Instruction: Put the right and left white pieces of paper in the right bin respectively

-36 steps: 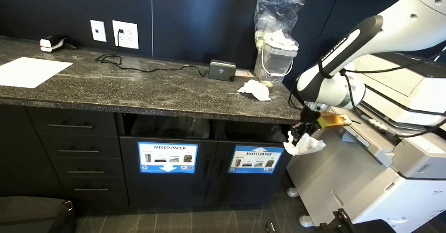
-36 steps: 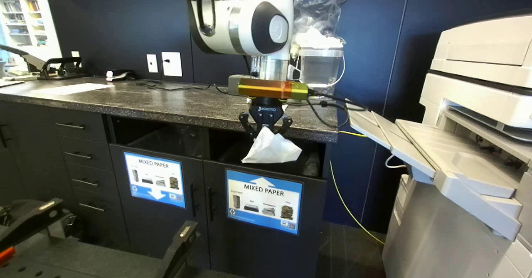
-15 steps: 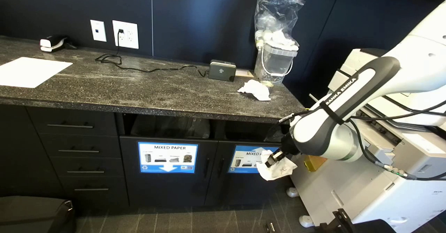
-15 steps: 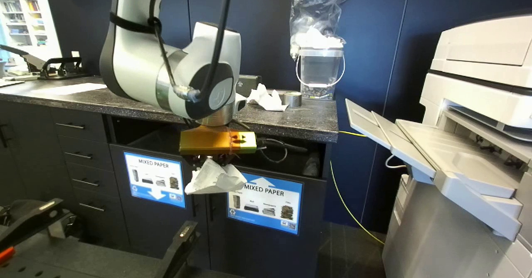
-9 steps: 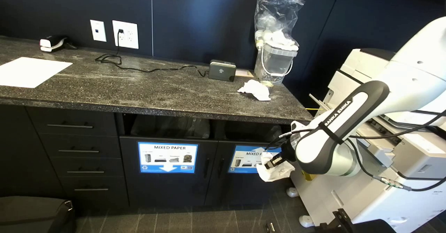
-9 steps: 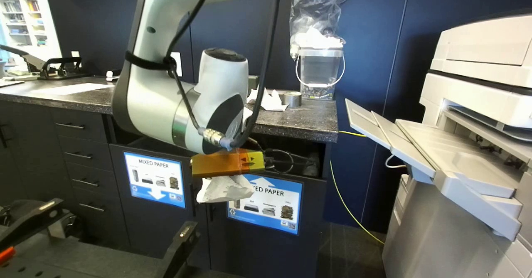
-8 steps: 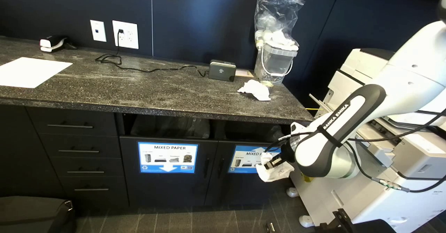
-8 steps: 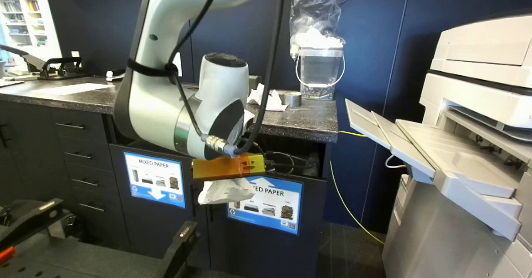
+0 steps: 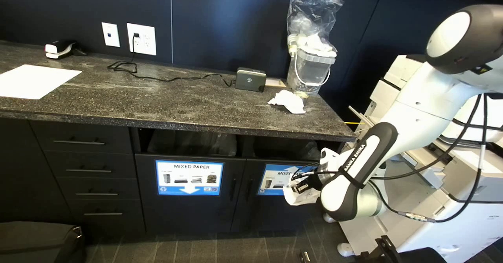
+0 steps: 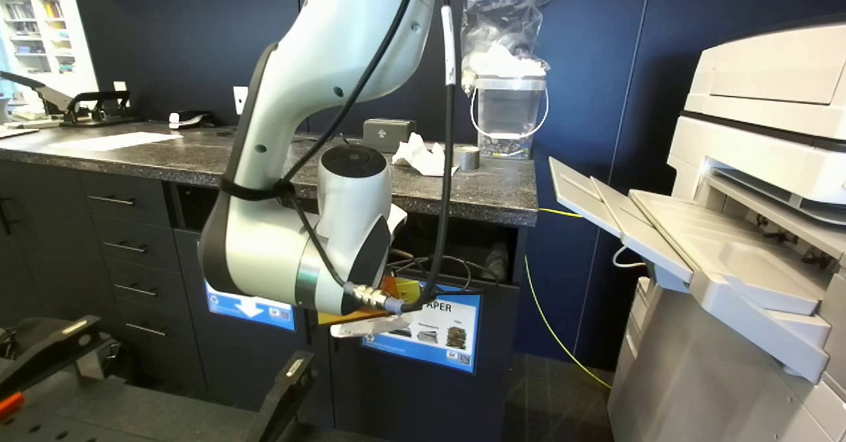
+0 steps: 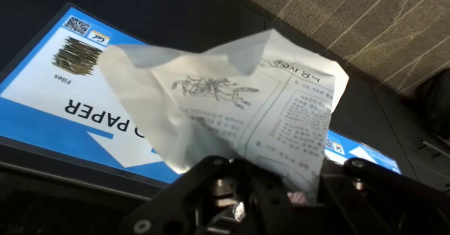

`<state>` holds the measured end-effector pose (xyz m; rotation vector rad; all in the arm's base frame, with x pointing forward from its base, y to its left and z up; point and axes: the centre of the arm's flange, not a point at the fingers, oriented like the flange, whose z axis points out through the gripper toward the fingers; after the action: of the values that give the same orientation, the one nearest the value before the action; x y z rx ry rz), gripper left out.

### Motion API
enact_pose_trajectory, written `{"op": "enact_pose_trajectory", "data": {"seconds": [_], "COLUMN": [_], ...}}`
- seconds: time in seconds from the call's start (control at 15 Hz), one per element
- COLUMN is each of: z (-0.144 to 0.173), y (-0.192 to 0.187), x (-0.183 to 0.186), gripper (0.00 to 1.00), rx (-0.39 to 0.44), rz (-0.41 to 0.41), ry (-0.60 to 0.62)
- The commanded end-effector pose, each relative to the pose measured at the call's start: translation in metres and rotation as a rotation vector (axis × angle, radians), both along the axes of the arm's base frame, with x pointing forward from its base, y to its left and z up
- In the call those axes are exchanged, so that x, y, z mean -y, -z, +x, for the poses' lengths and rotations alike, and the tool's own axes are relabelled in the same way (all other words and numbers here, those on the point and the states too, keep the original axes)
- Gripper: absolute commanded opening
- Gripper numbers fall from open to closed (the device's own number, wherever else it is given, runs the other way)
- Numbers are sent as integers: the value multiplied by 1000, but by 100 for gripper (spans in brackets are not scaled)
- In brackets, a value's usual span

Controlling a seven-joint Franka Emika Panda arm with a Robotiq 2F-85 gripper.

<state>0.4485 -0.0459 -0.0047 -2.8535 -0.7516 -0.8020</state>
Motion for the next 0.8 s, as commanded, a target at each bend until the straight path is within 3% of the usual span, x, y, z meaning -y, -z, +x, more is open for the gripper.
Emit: {"op": "enact_pose_trajectory", "data": {"seconds": [0.0,0.27,0.73], "z": [25,51,92], "y": [16,10,4], "x": [-5,-7,8], "gripper": [17,16,16], "rx": [122,236,363], "rz": [39,106,207], "ry": [58,142,268]}}
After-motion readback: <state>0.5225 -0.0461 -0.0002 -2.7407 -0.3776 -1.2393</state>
